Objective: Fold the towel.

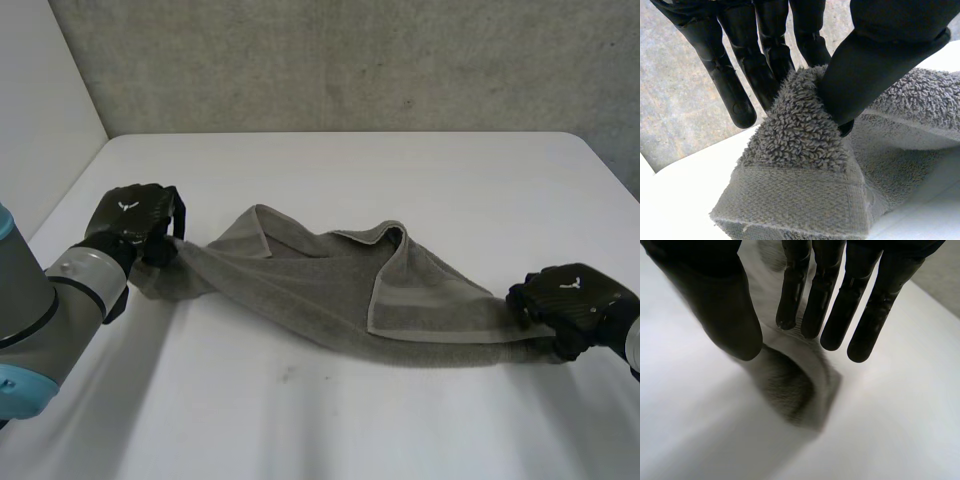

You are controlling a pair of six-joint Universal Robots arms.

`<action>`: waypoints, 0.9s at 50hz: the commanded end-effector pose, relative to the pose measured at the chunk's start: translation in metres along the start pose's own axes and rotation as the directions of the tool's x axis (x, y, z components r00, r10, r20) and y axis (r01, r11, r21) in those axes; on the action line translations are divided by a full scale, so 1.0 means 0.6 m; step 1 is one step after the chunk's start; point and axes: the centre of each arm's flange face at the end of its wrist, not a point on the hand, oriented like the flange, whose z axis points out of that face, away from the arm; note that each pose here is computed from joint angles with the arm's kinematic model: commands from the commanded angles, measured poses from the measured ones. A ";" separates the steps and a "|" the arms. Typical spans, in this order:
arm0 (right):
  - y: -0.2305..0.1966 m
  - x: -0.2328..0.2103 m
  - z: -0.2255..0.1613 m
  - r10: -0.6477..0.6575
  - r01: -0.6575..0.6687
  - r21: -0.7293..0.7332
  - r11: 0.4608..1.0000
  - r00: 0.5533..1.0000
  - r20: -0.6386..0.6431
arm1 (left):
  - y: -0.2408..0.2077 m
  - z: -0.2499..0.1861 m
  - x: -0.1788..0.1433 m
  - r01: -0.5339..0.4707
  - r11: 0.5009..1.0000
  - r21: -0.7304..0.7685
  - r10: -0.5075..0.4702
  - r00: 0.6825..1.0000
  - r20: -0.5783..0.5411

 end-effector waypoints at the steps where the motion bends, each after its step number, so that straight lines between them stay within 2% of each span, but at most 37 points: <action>1: 0.011 -0.024 -0.010 -0.015 0.022 -0.065 0.998 0.994 0.106 | 0.002 -0.002 0.002 0.000 1.000 -0.004 0.000 1.000 -0.002; 11: 0.038 -0.020 0.015 -0.022 0.038 -0.108 0.993 0.989 0.146 | 0.008 -0.005 0.004 0.002 1.000 -0.015 -0.002 1.000 -0.007; 16: 0.047 -0.003 0.039 -0.033 0.043 -0.092 0.995 0.993 0.109 | 0.010 -0.006 0.005 0.001 1.000 -0.016 -0.002 1.000 -0.008; 24: 0.041 0.028 0.076 -0.033 0.033 0.028 0.999 0.999 -0.019 | 0.011 -0.006 0.006 0.001 1.000 -0.017 -0.002 1.000 -0.010; 38: 0.052 0.042 0.115 -0.036 0.038 0.045 0.998 0.999 -0.040 | 0.013 -0.005 0.005 0.002 1.000 -0.020 -0.003 1.000 -0.009; 45: 0.043 0.054 0.142 -0.060 0.070 0.072 0.995 0.991 -0.122 | 0.016 -0.004 0.005 0.002 1.000 -0.026 -0.002 1.000 -0.011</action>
